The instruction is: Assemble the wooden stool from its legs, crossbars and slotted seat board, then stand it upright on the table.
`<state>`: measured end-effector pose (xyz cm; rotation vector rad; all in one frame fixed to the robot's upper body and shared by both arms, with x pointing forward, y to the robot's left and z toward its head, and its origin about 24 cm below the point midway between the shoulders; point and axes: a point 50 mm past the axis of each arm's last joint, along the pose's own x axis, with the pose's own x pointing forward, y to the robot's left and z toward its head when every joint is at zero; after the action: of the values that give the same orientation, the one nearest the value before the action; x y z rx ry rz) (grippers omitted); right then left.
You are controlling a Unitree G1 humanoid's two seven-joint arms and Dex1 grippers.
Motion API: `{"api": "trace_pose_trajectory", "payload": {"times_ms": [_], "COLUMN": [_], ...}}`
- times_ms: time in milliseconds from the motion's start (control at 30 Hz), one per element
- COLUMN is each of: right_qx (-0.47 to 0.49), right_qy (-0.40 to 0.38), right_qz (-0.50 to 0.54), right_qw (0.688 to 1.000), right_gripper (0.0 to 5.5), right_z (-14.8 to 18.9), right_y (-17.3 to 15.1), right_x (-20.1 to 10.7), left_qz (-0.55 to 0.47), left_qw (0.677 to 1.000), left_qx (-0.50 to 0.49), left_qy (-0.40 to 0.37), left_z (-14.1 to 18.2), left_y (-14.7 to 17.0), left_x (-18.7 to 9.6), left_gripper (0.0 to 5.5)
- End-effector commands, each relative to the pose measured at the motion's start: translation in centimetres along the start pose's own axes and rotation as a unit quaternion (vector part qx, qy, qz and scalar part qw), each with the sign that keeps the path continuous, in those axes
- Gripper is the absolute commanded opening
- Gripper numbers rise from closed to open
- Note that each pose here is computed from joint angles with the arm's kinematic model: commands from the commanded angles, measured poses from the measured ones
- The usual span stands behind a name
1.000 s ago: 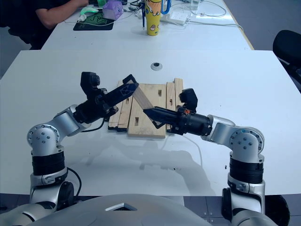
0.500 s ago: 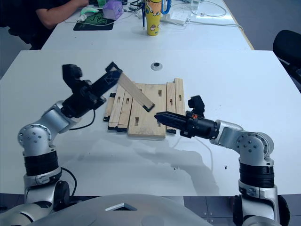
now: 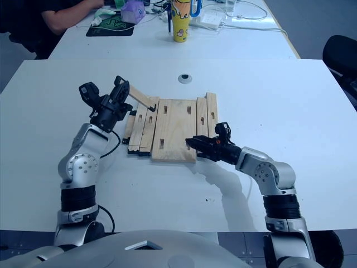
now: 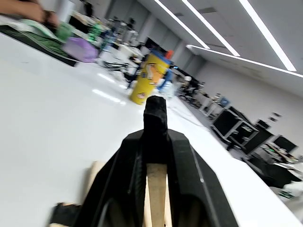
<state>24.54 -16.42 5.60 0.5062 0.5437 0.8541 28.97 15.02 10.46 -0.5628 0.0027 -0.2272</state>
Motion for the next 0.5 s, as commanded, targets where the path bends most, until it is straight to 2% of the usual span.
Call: {"api": "trace_pose_trajectory", "payload": {"times_ms": [33,500], "right_qx": [-0.001,0.003], "right_qy": [-0.007,-0.017], "right_qz": [0.001,-0.006], "right_qw": [1.0,1.0], "right_gripper": [2.52,2.52], "right_z": [0.5,0.3], "right_y": [0.4,0.4], "right_x": [0.4,0.6], "left_qz": [0.035,0.055], "left_qw": [0.999,0.997], "left_qx": [0.012,-0.018], "left_qy": [0.003,0.044], "left_z": [-0.5,-2.7], "left_y": [0.7,0.8], "left_x": [0.0,-0.9], "left_gripper": [0.44,0.44]}}
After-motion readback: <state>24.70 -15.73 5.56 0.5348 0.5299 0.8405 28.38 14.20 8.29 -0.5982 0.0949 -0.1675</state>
